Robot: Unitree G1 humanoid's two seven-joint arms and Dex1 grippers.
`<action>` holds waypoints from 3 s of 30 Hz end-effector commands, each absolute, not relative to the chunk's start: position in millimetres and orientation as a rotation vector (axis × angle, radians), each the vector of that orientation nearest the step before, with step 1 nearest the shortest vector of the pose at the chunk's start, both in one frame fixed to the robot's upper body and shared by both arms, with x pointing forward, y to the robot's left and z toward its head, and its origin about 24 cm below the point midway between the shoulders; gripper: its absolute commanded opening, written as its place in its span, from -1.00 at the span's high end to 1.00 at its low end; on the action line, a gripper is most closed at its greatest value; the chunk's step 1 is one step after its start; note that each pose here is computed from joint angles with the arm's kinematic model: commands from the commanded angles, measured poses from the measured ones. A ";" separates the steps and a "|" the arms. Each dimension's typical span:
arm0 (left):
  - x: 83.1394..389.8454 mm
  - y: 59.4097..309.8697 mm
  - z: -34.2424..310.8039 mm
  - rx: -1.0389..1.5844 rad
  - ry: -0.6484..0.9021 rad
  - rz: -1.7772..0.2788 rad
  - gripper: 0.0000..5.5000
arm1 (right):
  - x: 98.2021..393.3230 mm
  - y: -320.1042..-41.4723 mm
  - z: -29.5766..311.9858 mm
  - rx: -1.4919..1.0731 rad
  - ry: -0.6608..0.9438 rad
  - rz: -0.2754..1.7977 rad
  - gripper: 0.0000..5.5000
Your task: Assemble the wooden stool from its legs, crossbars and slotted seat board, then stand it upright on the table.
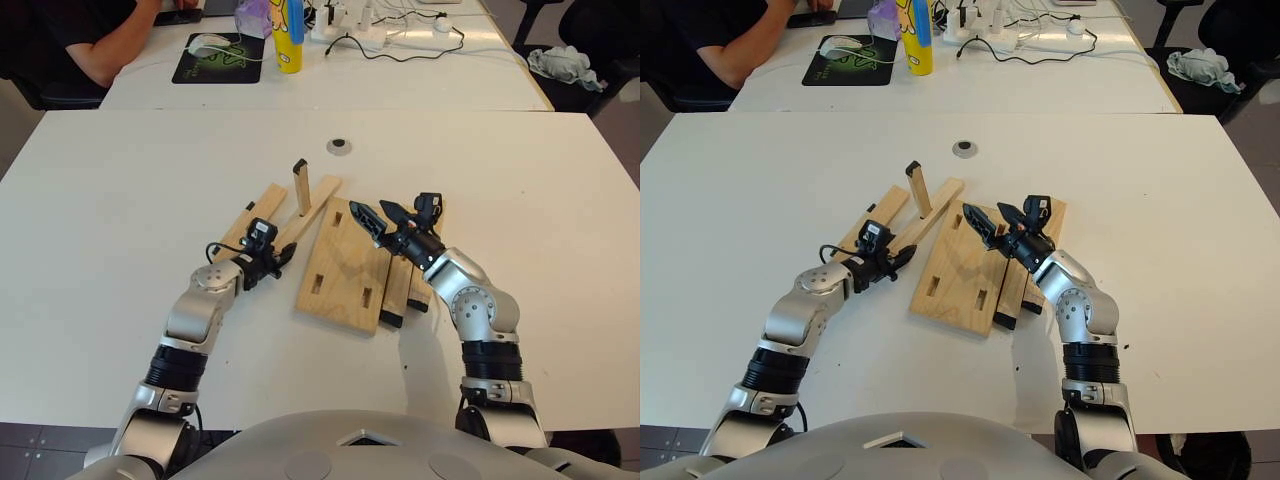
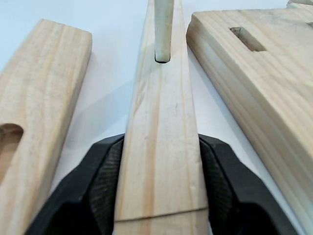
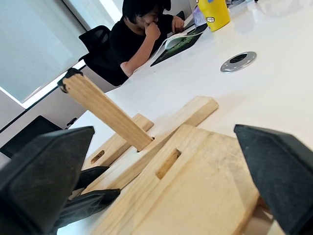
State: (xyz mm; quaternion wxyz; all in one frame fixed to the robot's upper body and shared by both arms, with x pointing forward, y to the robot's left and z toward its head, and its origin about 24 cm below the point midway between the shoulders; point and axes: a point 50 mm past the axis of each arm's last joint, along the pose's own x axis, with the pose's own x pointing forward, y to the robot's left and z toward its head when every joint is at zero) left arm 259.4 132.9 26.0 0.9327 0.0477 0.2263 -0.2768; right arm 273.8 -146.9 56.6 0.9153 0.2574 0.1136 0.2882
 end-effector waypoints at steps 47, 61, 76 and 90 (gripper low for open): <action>233.9 140.8 128.0 -0.520 0.437 -1.272 0.25 | 267.1 -177.4 123.4 1.091 0.140 1.131 -0.96; 226.5 136.4 128.6 -0.557 0.447 -1.310 0.25 | 259.2 -173.8 121.5 1.130 0.202 1.203 -0.52; 228.6 140.3 125.5 -0.542 0.447 -1.278 0.25 | 260.2 -178.2 119.8 1.111 0.175 1.193 0.22; 245.7 153.4 132.1 -0.555 0.350 -1.136 -0.10 | 263.6 -177.7 108.4 0.935 0.206 1.132 0.22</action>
